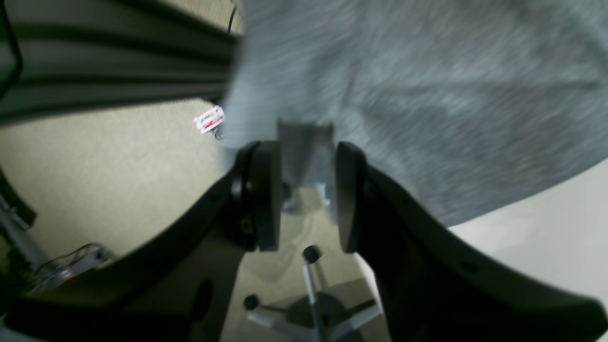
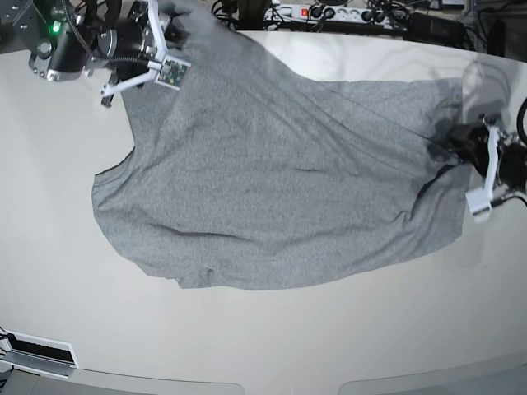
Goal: Layout the t-shirt on the table in an organized manner, then fold the t-shirt properly
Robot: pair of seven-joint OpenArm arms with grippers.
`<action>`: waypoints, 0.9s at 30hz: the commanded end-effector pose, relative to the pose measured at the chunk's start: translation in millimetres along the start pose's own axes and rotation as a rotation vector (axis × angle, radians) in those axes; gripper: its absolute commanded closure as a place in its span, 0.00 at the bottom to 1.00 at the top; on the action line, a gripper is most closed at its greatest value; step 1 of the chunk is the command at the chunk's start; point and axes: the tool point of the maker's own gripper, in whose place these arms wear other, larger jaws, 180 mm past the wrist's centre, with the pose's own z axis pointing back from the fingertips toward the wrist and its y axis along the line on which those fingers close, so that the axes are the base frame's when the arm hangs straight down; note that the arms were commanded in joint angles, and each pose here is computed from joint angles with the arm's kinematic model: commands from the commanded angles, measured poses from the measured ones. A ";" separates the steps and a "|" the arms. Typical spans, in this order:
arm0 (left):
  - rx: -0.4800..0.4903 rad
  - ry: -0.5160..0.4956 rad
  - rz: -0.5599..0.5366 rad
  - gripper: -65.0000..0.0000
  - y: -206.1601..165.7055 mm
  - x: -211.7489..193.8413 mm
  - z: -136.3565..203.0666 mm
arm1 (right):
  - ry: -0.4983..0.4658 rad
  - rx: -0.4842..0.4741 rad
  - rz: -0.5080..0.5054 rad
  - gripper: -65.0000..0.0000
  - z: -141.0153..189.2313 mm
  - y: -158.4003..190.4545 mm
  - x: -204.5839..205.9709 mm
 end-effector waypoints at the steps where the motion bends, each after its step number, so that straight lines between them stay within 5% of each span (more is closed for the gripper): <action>1: 0.056 -0.023 -0.028 0.72 9.3 5.0 18.5 | -0.022 -0.017 0.017 0.66 5.5 -5.0 6.0; 5: 0.114 0.013 -0.052 0.72 17.0 -5.9 24.0 | -0.012 -0.044 0.005 0.66 5.9 -10.3 4.4; 9: 0.048 0.184 -0.041 0.72 -2.0 -44.9 19.7 | 0.017 -0.144 -0.003 0.66 7.6 -28.3 -0.8; 15: -0.031 0.277 -0.179 0.72 -51.6 -67.9 4.0 | 0.014 -0.217 -0.034 0.66 10.0 -41.2 -0.9; 18: 0.033 0.243 -0.249 0.71 -47.7 -68.0 -8.2 | 0.015 -0.217 -0.034 0.66 10.0 -41.3 -1.1; 22: 0.075 0.239 -0.313 0.56 -45.9 -80.4 -22.9 | 0.022 -0.217 -0.035 0.66 10.0 -41.3 -2.4; 27: 0.095 0.224 -0.404 0.55 -50.1 -92.5 -38.4 | 0.022 -0.217 -0.035 0.66 10.0 -41.3 -2.3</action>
